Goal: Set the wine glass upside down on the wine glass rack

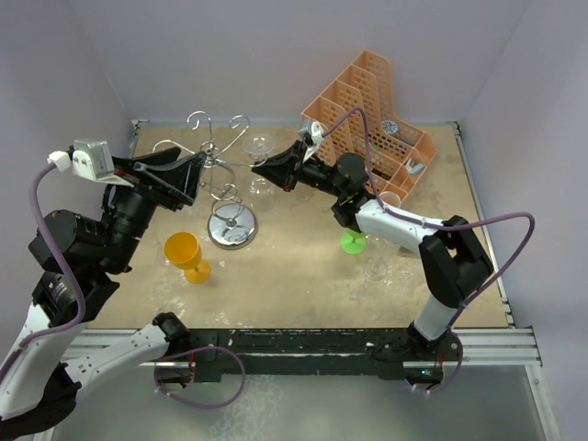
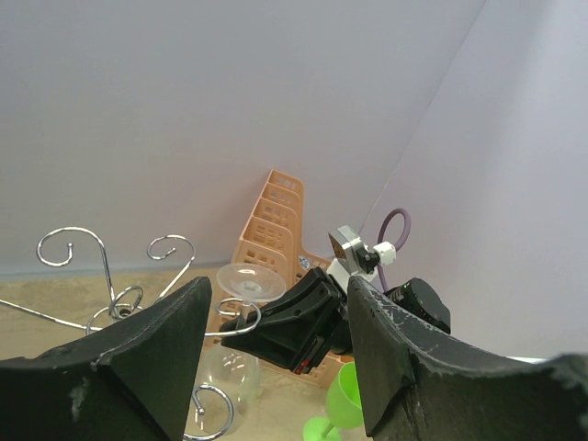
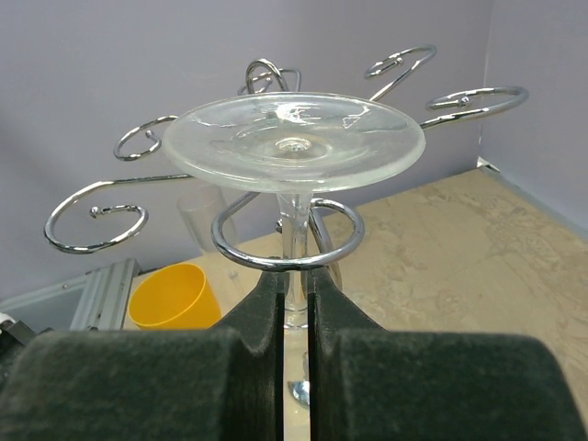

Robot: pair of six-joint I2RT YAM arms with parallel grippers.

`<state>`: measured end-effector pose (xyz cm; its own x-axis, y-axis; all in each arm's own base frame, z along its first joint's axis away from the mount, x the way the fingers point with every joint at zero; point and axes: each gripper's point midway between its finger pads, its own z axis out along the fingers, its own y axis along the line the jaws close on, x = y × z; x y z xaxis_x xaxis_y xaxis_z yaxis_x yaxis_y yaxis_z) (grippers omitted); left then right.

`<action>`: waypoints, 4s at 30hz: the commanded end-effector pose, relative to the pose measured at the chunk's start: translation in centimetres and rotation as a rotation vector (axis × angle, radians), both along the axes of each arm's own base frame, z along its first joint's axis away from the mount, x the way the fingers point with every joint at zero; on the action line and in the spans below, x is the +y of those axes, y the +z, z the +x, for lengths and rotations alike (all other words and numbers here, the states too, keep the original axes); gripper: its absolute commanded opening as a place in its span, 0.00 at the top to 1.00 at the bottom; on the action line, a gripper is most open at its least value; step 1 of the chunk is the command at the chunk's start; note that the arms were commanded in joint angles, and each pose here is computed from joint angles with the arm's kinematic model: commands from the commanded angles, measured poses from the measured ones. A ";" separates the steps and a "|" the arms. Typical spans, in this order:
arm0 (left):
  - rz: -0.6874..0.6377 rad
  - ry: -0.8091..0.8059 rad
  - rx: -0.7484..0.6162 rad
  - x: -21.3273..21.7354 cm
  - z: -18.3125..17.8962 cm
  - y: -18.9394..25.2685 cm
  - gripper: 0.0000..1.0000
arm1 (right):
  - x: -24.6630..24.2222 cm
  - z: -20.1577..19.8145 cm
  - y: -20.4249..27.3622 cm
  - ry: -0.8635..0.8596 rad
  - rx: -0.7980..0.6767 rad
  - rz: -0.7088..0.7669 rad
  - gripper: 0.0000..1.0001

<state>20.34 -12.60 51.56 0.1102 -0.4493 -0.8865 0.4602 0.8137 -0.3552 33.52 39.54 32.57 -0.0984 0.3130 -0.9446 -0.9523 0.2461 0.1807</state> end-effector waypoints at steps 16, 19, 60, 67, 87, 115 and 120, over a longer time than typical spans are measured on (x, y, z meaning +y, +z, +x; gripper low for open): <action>0.009 0.018 -0.019 0.3 0.1 0.4 0.41 | 0.9 1.0 0.6 0.008 -0.059 -0.022 0.78; 0.008 0.025 -0.016 0.4 0.2 0.4 0.40 | 0.7 0.7 0.8 0.014 -0.071 -0.018 0.68; 0.041 0.001 0.081 1.3 -1.3 -4.0 0.24 | -22.3 -2.1 -9.4 -1.067 0.710 -0.506 0.56; 0.005 -0.015 0.061 1.1 -1.5 -2.8 0.24 | -21.9 -1.1 -11.8 -1.088 0.713 -0.568 0.55; -0.027 -0.057 0.075 0.0 -1.3 -1.9 0.26 | -21.1 -0.7 -15.2 -1.070 0.741 -0.606 0.90; -0.394 -0.417 0.102 -9.7 0.9 2.2 0.29 | -22.5 -8.4 15.0 -0.673 0.236 0.431 1.00; -0.601 -0.615 0.085 -13.1 1.3 3.6 0.29 | -22.7 -10.8 18.2 -0.557 0.174 0.560 1.00</action>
<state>22.34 -23.69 52.34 -0.2463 -0.7236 -0.6447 0.6538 0.3670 -0.6617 25.78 17.26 45.03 0.0116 0.6666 -0.7454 -0.4992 0.6497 0.5733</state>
